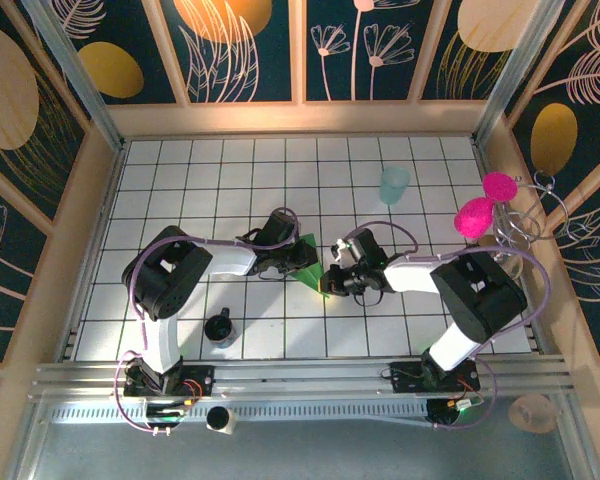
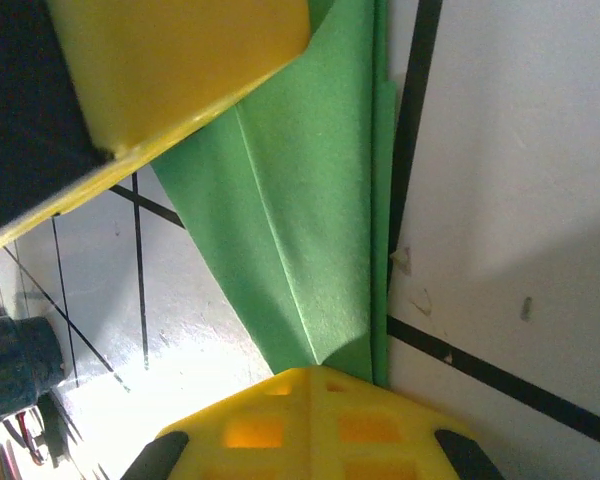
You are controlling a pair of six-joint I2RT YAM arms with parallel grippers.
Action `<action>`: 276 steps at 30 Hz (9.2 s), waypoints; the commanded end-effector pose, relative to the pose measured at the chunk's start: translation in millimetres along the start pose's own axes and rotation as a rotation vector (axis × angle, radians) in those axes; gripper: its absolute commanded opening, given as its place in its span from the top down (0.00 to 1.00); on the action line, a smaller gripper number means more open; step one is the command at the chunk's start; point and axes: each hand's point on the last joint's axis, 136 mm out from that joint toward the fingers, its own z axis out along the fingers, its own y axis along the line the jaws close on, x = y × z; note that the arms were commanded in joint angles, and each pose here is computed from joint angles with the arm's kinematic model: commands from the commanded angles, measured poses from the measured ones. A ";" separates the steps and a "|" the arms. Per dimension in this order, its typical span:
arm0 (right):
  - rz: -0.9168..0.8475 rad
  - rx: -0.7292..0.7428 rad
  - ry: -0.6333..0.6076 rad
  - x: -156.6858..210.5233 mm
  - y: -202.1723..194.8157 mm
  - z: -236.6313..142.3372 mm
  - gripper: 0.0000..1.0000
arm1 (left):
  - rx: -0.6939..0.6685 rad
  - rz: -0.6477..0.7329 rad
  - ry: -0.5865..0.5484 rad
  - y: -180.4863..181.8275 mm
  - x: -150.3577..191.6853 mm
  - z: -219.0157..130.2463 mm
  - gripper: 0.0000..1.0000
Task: Fold a paper plane with a square sheet of paper (pick it up from the middle)
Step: Fourth fold the wing at the center of the table, then turn over the paper at the center of the table.
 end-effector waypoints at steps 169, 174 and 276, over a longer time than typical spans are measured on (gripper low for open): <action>-0.264 -0.222 -0.129 -115.1 22.4 -22.2 0.92 | 0.296 -0.077 -0.205 -9.5 -32.0 -86.1 0.53; -0.288 -0.291 -0.187 -125.5 47.0 -42.7 1.00 | 0.370 -0.033 -0.234 -26.4 -33.6 -100.6 0.52; 0.138 0.133 -0.806 -157.6 -19.4 -227.4 0.50 | -1.308 0.856 -0.336 67.3 -122.7 -53.1 0.86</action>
